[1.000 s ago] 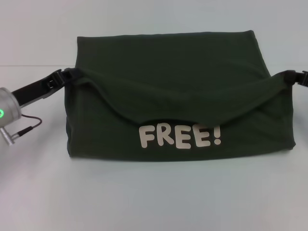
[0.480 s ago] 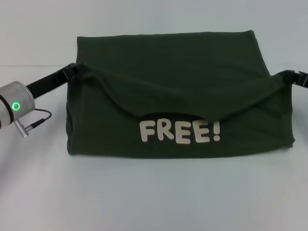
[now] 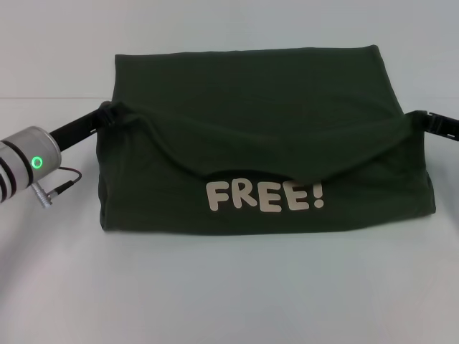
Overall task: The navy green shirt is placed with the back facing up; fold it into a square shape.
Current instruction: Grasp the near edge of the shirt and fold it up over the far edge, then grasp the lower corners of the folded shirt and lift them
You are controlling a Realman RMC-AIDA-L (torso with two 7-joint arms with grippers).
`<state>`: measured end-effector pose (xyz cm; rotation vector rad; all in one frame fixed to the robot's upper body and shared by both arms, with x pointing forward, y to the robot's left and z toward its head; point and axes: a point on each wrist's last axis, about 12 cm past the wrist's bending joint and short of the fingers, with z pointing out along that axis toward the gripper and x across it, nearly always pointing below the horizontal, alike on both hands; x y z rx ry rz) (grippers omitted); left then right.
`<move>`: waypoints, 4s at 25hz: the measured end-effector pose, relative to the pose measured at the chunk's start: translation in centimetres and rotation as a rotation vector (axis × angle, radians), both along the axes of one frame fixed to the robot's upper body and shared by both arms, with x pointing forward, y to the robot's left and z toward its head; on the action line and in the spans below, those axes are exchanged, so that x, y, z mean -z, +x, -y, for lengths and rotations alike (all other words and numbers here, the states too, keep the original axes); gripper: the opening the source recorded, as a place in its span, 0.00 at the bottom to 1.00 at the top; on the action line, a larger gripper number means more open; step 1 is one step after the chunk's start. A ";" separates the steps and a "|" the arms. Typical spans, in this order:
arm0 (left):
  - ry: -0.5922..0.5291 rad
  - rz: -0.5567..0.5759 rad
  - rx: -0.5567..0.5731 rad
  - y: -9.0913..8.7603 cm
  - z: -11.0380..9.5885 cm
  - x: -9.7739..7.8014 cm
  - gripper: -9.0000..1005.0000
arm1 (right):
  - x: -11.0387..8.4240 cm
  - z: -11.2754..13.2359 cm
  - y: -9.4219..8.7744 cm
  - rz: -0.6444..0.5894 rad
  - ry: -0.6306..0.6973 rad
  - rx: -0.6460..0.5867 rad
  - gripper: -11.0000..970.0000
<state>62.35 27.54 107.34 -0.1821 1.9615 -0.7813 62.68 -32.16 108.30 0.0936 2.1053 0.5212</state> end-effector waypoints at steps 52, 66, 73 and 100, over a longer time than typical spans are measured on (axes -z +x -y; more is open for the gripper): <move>-0.201 -0.077 0.249 -5.6 -4.9 0.0 0.83 | 0.2 3.8 -8.2 0.128 0.196 -0.285 0.94; -0.040 -0.235 0.329 -7.5 -7.0 0.7 0.85 | 2.2 2.2 -11.3 0.103 0.121 -0.497 0.94; 0.011 -0.247 0.286 -6.8 -6.5 1.5 0.83 | 2.7 1.4 -11.7 0.113 0.102 -0.532 0.94; 0.104 -0.265 0.340 -6.2 -3.7 2.8 0.66 | 2.7 1.2 -11.5 0.110 0.106 -0.527 0.94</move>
